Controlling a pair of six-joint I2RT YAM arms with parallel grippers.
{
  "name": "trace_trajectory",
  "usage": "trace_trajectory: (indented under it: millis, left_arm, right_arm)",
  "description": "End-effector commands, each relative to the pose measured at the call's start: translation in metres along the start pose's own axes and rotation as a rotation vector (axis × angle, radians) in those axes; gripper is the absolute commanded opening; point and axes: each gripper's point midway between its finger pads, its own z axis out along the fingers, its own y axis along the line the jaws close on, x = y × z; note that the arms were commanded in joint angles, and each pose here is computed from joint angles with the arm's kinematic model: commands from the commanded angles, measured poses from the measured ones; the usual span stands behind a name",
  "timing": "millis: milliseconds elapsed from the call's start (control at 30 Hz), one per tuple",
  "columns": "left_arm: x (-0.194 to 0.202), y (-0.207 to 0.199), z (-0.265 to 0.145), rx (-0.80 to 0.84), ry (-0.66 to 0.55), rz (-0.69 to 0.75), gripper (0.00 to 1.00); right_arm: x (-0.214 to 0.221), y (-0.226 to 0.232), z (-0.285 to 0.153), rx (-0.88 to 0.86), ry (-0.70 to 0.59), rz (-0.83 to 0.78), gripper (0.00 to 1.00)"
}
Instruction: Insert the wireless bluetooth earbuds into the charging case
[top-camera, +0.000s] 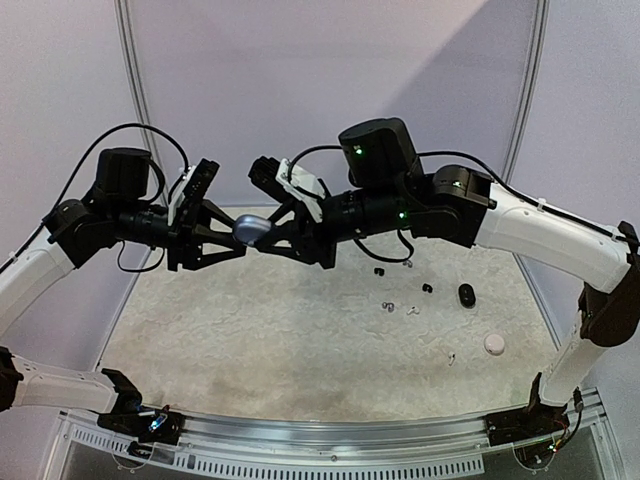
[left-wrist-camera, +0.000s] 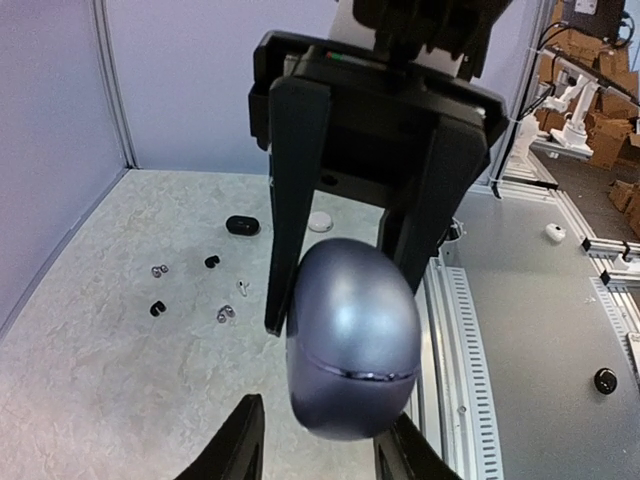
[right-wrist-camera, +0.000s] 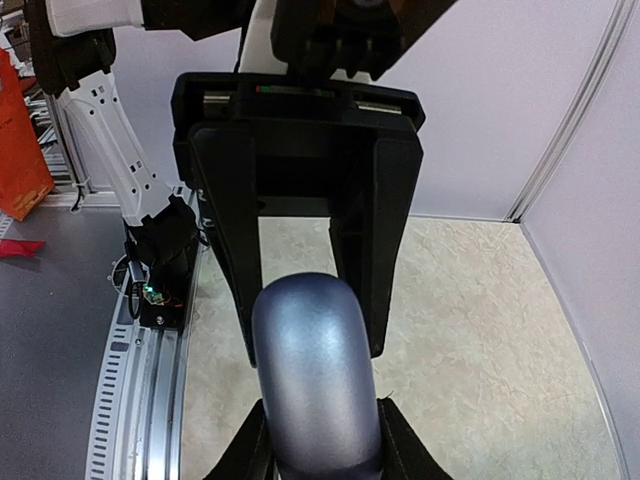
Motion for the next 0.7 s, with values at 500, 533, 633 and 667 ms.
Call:
trace_trajectory:
  millis: [500,533,633,667]
  left_arm:
    - [-0.03,-0.016,0.002,0.084,-0.071,0.025,0.33]
    - [-0.03,-0.016,0.002,0.085,-0.071,0.026,0.33]
    - [-0.029,-0.016,0.003,0.087,-0.068,0.022,0.28]
    - [-0.029,-0.016,0.003,0.085,-0.067,0.022,0.27]
  right_arm:
    - [-0.007,-0.005,-0.011,0.032,0.029,-0.018,0.0]
    - [-0.008,-0.006,-0.011,0.032,0.026,-0.019,0.0]
    - [-0.009,-0.006,-0.01,0.032,0.019,-0.019,0.0]
    - [-0.009,-0.006,-0.009,0.032,0.017,-0.017,0.0]
